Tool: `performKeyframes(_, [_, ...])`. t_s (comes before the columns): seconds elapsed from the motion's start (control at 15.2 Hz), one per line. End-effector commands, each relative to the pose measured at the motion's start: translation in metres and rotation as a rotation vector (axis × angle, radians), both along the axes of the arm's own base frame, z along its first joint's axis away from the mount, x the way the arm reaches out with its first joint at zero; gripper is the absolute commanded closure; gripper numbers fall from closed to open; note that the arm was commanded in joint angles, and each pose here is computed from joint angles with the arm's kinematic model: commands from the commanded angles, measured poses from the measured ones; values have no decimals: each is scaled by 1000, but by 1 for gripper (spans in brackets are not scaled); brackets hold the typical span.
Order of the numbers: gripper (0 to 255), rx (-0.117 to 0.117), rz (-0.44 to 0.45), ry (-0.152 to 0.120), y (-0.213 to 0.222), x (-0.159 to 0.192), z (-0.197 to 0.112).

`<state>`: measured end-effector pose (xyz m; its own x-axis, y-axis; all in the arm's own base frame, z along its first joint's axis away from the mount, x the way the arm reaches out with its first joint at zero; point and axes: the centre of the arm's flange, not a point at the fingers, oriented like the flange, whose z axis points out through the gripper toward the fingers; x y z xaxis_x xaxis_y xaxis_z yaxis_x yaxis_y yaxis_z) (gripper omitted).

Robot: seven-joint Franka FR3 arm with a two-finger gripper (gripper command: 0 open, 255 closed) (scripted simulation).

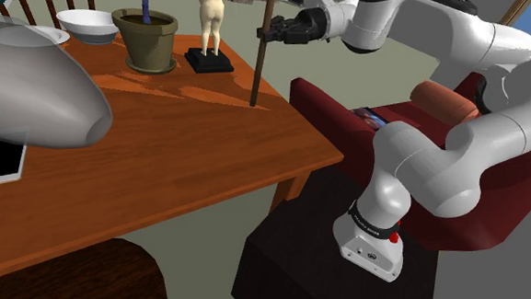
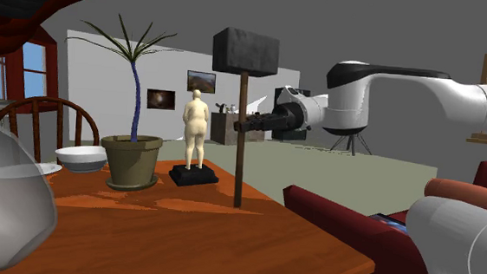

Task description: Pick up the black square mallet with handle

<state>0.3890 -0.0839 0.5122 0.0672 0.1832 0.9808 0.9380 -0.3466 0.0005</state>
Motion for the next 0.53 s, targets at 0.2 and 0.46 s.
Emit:
performKeyframes(0.2, [255,0,0,0,0,-1,28])
performKeyframes(0.46, [255,0,0,0,0,-1,39])
